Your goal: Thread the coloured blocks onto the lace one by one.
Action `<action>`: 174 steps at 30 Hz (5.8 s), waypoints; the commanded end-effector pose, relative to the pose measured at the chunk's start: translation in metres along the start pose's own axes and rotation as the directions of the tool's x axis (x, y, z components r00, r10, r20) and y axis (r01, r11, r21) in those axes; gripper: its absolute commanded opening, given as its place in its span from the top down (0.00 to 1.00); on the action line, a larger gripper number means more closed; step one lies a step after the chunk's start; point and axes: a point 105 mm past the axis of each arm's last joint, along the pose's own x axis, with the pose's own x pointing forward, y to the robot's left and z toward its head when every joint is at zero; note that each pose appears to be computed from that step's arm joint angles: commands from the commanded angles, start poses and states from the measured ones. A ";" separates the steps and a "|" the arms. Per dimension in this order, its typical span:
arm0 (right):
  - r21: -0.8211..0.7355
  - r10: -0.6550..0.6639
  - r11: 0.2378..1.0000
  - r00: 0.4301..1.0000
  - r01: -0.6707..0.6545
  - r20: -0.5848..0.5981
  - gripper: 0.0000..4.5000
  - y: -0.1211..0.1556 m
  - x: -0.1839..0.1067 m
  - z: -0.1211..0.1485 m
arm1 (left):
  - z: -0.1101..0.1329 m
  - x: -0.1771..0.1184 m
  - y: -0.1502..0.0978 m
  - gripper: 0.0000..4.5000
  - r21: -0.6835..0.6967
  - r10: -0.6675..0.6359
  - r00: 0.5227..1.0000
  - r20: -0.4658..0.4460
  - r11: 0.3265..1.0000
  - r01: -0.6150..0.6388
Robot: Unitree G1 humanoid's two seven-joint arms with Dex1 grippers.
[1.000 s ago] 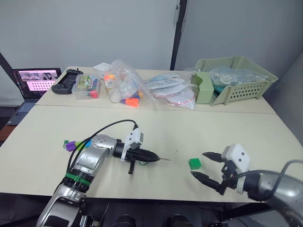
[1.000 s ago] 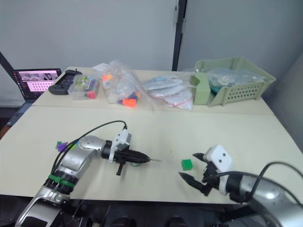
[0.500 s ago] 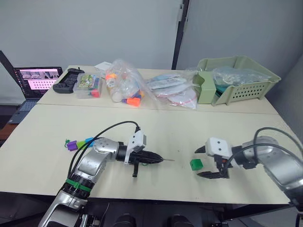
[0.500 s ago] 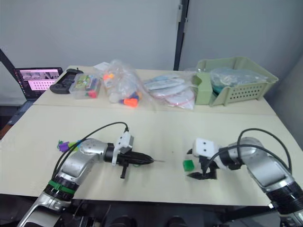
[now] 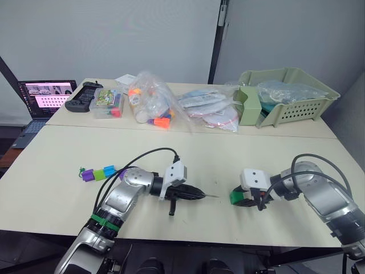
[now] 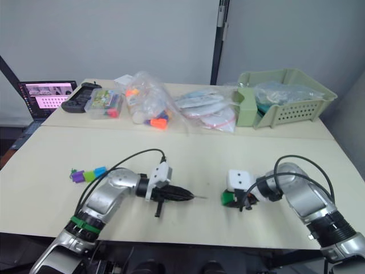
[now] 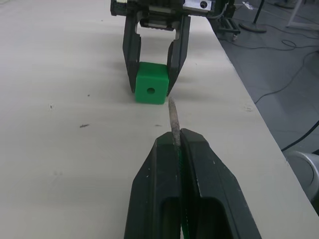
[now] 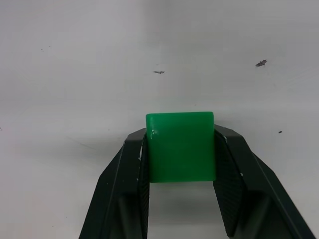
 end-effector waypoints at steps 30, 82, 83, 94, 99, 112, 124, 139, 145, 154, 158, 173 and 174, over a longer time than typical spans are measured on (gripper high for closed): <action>0.140 -0.048 0.989 0.998 0.042 0.039 0.74 0.005 0.011 0.019 | -0.003 0.041 0.012 1.00 0.107 -0.023 1.000 -0.017 0.994 0.025; 0.128 -0.055 0.991 0.998 0.049 0.043 0.74 0.004 0.016 0.021 | -0.005 0.063 0.014 1.00 0.105 -0.064 0.988 -0.138 0.991 0.078; 0.127 -0.054 0.991 0.998 0.048 0.044 0.74 0.004 0.016 0.021 | -0.003 0.067 0.014 1.00 0.110 -0.071 0.988 -0.140 0.990 0.086; 0.129 -0.052 0.991 0.998 0.046 0.045 0.74 0.005 0.016 0.023 | 0.006 0.077 0.017 0.73 0.078 -0.073 0.991 -0.111 0.994 0.082; 0.132 -0.052 0.990 0.998 0.046 0.042 0.74 0.005 0.017 0.023 | 0.010 0.065 0.020 0.36 0.098 -0.056 0.992 -0.116 0.993 0.068; 0.131 -0.079 0.989 0.994 0.069 0.072 0.12 0.004 -0.004 0.038 | 0.015 0.041 0.018 0.00 0.101 -0.033 0.996 -0.086 0.994 0.042; 0.256 -0.155 0.954 0.988 0.156 -0.026 0.00 0.042 -0.053 0.022 | 0.026 0.071 0.009 0.00 0.176 -0.099 0.995 -0.011 0.979 0.099; 0.323 -0.296 0.893 0.950 0.312 -0.101 0.00 0.049 -0.058 0.005 | 0.011 0.098 0.014 0.26 0.190 -0.124 0.988 -0.089 0.972 0.139; 0.299 -0.336 0.889 0.937 0.347 -0.089 0.00 0.040 -0.049 -0.002 | 0.004 0.096 0.016 0.70 0.190 -0.108 0.988 -0.108 0.974 0.127; 0.190 -0.339 0.918 0.937 0.349 -0.085 0.00 0.019 -0.028 -0.003 | 0.001 0.095 0.011 0.73 0.199 -0.133 0.983 -0.127 0.967 0.156; 0.179 -0.300 0.933 0.950 0.311 -0.086 0.19 0.015 -0.018 -0.002 | 0.001 0.093 0.013 0.73 0.203 -0.124 0.983 -0.136 0.968 0.150; 0.219 -0.252 0.939 0.965 0.263 -0.077 1.00 0.019 -0.010 -0.003 | 0.010 0.081 0.017 0.73 0.194 -0.128 0.987 -0.098 0.970 0.145; 0.221 -0.251 0.940 0.965 0.262 -0.077 1.00 0.019 -0.010 -0.004 | 0.011 0.077 0.018 0.73 0.194 -0.126 0.988 -0.095 0.971 0.142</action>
